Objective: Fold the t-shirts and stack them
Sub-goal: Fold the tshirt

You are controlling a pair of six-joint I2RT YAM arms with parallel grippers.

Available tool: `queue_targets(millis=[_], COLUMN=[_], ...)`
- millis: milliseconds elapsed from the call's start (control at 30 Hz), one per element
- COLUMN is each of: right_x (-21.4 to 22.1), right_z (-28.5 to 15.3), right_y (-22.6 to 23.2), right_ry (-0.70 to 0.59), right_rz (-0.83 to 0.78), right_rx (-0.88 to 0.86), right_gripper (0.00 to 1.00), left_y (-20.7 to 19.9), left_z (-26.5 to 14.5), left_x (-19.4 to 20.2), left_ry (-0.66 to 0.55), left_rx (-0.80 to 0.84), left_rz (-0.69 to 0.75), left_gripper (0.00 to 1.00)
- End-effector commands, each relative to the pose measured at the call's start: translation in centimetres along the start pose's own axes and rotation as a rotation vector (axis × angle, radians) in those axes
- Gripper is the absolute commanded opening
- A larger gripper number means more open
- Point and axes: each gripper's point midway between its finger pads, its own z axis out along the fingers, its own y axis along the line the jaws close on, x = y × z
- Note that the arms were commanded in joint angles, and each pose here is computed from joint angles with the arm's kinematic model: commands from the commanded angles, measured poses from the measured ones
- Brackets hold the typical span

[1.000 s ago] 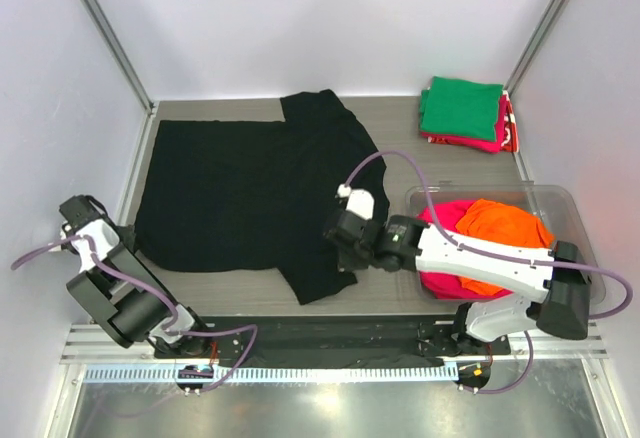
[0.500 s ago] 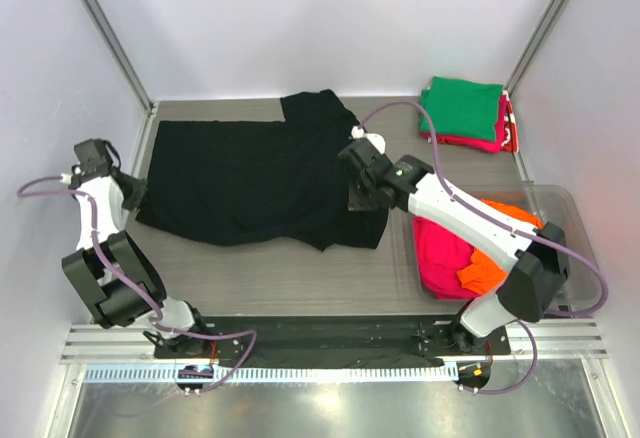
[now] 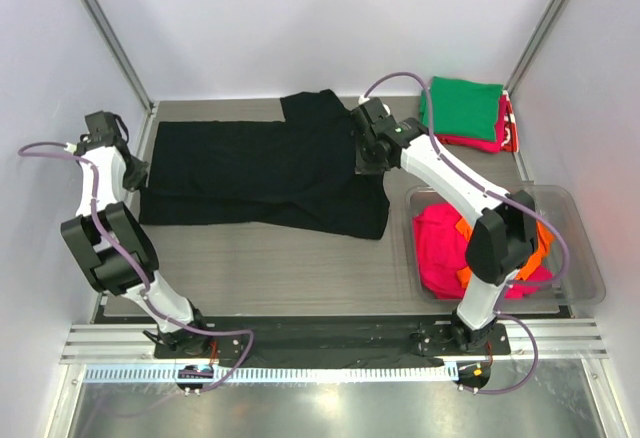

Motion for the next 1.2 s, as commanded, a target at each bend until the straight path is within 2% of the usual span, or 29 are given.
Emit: queue_targets(millis=[0, 700, 733, 800, 833, 867, 900, 933, 1000, 1067, 1100, 1133, 1167], right_x=[-2.7, -7.7, -7.3, -8.2, -8.4, -8.4, -8.6, -9.4, -9.8, -8.4, -9.0, -6.3, -5.5], right_z=[0.2, 7.1, 8.0, 8.4, 8.6, 9.4, 9.2, 8.7, 6.7, 6.9, 4.9, 5.6, 4.9], right_y=[0.5, -1.8, -1.4, -0.8, -0.7, -1.2, -1.5, -1.8, -2.6, -3.1, -2.6, -3.1, -2.7], right_ry=[-0.041, -0.026, -0.003, -0.014, -0.016, -0.009, -0.005, -0.025, -0.053, -0.024, -0.063, -0.004, -0.004], right_rz=[-0.042, -0.036, -0.047, -0.061, -0.066, -0.067, -0.063, -0.049, -0.015, 0.009, 0.029, 0.045, 0.08], right_rx=[-0.038, -0.022, -0.041, -0.067, -0.067, -0.038, -0.018, -0.004, 0.026, 0.037, 0.003, 0.004, -0.027], right_gripper=[0.01, 0.01, 0.04, 0.18, 0.44, 0.58, 0.67, 0.76, 0.8, 0.8, 0.8, 0.8, 0.79], left_y=[-0.4, -4.5, -4.6, -5.1, -5.4, -5.6, -6.2, -6.4, -6.1, -5.5, -4.6, -4.2, -3.9], left_z=[-0.3, 5.7, 6.0, 7.3, 7.4, 7.3, 6.5, 5.5, 3.1, 1.9, 2.0, 1.7, 0.2], left_x=[-1.9, -3.2, -3.1, -2.4, -2.0, -1.8, -1.9, -2.2, -2.7, -2.7, -1.6, -1.3, -1.5], left_ry=[-0.061, -0.062, -0.055, -0.008, 0.019, 0.042, 0.051, 0.036, -0.011, -0.035, -0.02, -0.022, -0.044], left_rx=[-0.053, -0.137, -0.141, -0.146, -0.141, -0.138, -0.125, -0.114, -0.089, -0.077, -0.089, -0.089, -0.068], left_rz=[0.06, 0.178, 0.183, 0.202, 0.212, 0.22, 0.246, 0.254, 0.25, 0.241, 0.247, 0.233, 0.215], left_gripper=[0.0, 0.0, 0.0, 0.01, 0.05, 0.11, 0.16, 0.4, 0.65, 0.77, 0.85, 0.86, 0.86])
